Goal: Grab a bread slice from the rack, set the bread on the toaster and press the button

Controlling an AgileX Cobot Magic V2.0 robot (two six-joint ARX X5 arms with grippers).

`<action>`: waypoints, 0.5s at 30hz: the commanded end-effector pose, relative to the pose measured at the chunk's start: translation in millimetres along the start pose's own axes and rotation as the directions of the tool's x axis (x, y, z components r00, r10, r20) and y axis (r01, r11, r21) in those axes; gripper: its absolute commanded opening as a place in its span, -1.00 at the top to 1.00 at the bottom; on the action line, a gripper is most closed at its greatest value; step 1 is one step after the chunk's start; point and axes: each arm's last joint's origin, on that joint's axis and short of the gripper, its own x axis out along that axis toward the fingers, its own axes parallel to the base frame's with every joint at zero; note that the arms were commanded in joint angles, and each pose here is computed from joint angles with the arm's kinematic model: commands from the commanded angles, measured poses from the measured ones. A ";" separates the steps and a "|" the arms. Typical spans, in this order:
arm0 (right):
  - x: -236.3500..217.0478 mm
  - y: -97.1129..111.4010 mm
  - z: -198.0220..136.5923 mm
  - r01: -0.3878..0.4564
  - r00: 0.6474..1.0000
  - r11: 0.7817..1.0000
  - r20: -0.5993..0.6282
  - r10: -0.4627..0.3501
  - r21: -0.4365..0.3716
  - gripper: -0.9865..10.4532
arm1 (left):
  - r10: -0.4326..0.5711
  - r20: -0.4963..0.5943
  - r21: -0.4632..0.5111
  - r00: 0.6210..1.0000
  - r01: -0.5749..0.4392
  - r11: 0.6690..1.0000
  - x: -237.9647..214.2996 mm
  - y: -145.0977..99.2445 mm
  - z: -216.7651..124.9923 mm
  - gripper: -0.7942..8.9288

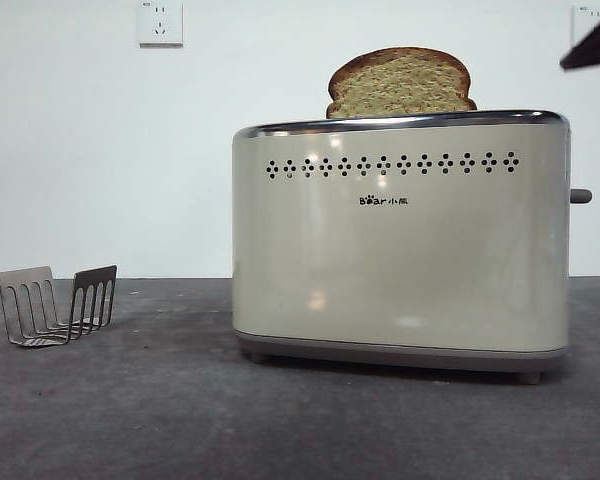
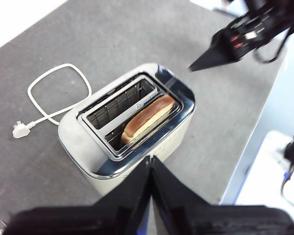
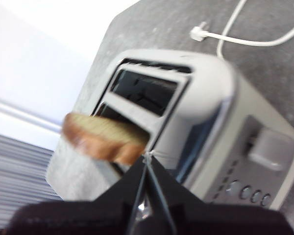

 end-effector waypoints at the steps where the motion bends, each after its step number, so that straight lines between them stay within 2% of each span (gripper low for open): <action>1: 7.8 -15.6 3.1 -0.004 1.000 0.996 -0.021 0.006 0.087 0.84 | -0.001 0.021 -0.049 1.000 0.002 0.999 -10.1 -1.9 -2.9 0.85; 4: 17.0 -31.2 3.0 0.004 0.999 0.990 -0.054 0.004 0.139 0.84 | 0.000 0.031 -0.062 1.000 0.002 0.998 -18.3 -4.0 -8.3 0.85; 7: 23.4 -42.2 3.3 0.009 0.998 0.987 -0.070 0.003 0.158 0.84 | -0.001 0.018 -0.067 1.000 0.002 0.998 -22.4 -5.6 -18.6 0.85; 15: 29.7 -53.1 7.1 0.012 0.998 0.990 -0.060 -0.003 0.143 0.84 | -0.011 -0.078 -0.121 0.997 0.002 0.993 -20.0 -9.5 -62.2 0.85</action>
